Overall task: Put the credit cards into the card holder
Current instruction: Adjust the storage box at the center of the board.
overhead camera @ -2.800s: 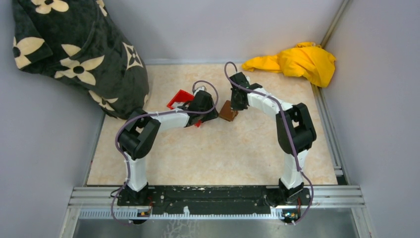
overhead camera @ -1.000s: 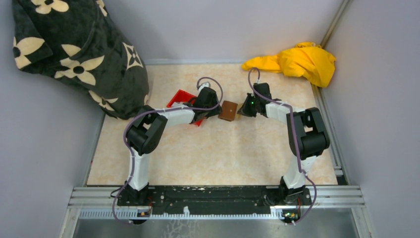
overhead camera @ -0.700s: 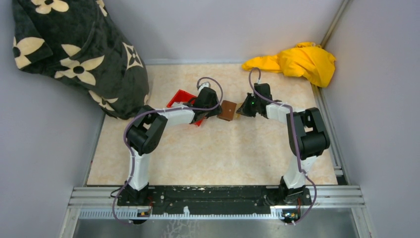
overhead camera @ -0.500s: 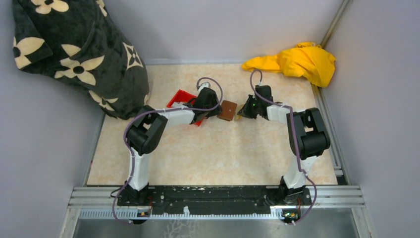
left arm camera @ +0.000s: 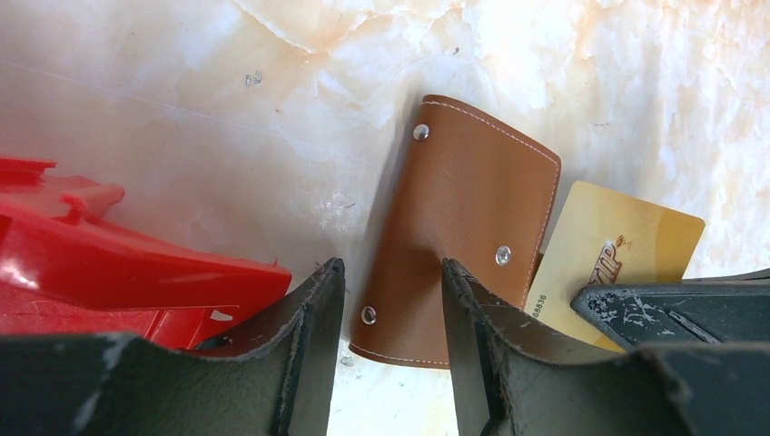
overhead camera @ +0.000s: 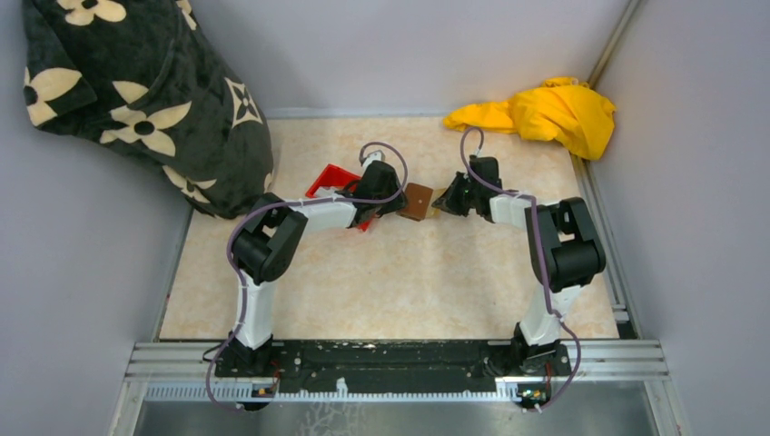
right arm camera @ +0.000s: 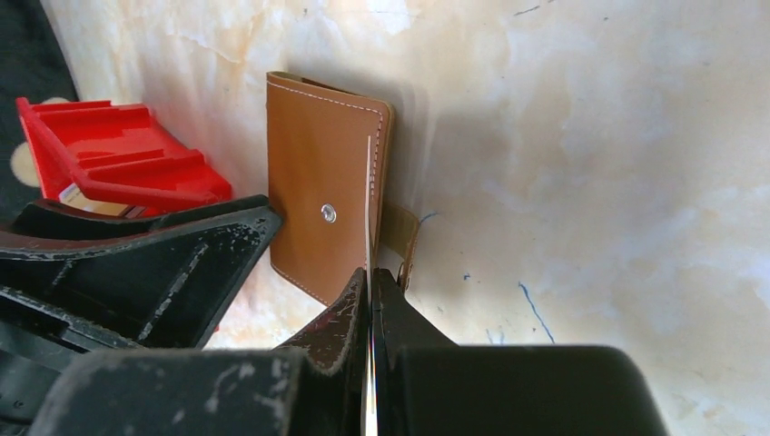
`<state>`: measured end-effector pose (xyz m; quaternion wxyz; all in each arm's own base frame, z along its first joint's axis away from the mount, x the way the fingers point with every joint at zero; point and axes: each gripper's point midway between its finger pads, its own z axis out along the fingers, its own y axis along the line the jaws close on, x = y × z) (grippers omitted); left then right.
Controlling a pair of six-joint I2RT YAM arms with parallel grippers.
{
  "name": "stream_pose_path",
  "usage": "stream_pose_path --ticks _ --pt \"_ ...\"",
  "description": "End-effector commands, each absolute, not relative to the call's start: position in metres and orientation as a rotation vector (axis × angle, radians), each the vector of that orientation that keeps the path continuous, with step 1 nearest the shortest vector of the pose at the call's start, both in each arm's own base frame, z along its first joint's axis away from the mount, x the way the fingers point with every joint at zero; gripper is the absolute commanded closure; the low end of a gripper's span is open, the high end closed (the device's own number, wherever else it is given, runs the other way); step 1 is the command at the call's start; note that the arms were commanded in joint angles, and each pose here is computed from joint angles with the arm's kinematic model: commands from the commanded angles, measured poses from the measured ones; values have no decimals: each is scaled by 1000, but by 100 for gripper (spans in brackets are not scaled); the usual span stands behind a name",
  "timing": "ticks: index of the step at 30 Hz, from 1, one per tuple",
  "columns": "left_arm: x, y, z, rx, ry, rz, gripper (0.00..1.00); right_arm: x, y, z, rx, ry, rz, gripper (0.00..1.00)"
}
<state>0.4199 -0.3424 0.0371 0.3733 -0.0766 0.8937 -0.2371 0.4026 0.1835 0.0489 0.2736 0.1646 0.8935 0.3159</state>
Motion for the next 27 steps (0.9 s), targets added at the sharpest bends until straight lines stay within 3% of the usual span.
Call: stream_pose_path --ticks 1,27 --pt "396 -330 -5 -186 2421 -540 49 413 189 60 434 2328 929 100" --pt "403 -328 -10 -232 2416 -592 49 417 191 51 488 2297 997 100"
